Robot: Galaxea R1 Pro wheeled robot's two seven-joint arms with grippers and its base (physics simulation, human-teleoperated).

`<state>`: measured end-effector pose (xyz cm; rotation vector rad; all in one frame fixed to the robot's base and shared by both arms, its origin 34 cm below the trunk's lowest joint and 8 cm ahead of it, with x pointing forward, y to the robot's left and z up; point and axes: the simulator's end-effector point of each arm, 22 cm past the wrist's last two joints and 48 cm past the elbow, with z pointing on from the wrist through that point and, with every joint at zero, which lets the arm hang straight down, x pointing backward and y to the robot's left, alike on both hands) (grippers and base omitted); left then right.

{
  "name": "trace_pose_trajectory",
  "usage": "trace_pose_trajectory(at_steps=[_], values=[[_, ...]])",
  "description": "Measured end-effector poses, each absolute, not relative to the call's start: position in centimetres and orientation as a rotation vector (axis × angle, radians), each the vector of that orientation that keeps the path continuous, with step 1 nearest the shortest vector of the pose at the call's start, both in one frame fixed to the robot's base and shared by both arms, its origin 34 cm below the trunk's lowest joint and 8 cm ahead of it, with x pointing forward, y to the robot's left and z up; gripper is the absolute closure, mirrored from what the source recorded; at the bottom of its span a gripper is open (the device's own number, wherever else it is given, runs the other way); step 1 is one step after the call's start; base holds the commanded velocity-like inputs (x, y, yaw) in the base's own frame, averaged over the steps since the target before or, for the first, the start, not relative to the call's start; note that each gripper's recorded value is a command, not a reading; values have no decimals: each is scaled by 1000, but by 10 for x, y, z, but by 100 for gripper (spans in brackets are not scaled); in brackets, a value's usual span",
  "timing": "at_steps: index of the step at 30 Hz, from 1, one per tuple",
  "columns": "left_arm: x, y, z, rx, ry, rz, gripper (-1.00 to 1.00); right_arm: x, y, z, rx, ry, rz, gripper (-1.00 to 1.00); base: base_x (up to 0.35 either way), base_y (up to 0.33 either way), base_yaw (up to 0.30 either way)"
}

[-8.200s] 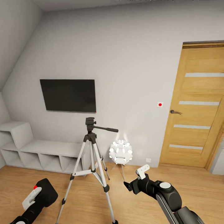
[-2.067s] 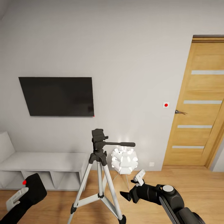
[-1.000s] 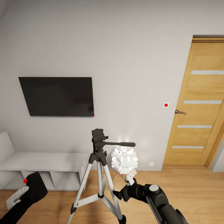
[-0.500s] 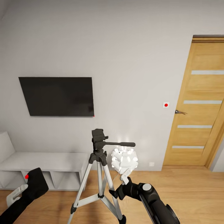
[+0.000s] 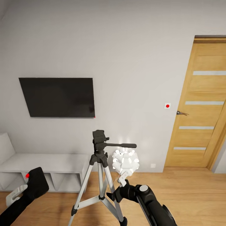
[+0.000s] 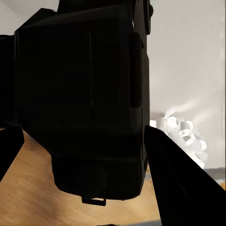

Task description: Attach the digital camera to the camera tripod in the bedroom.

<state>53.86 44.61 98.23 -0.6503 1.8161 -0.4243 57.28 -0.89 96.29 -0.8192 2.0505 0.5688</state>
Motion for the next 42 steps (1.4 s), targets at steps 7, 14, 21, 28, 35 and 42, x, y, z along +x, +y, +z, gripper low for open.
trace_pose_trajectory(at_steps=[7,14,21,28,35,42], values=[[542,444,991,-575,1818,-437,100,582,-8,955,-815,2045,547,-100,0,0,0],[539,443,984,-471,1883,-362,100,589,-4,947,-801,2023,523,-100,0,0,0],[539,440,984,-440,1893,-359,100,586,-2,936,-802,2040,528,-100,0,0,0],[539,437,985,-421,1893,-372,100,584,-1,932,-807,2035,530,-100,0,0,0],[539,437,984,-420,1895,-374,100,593,-7,933,-782,2022,478,-100,0,0,0],[538,436,983,-420,1896,-375,100,599,-13,934,-760,2019,442,-100,0,0,0]])
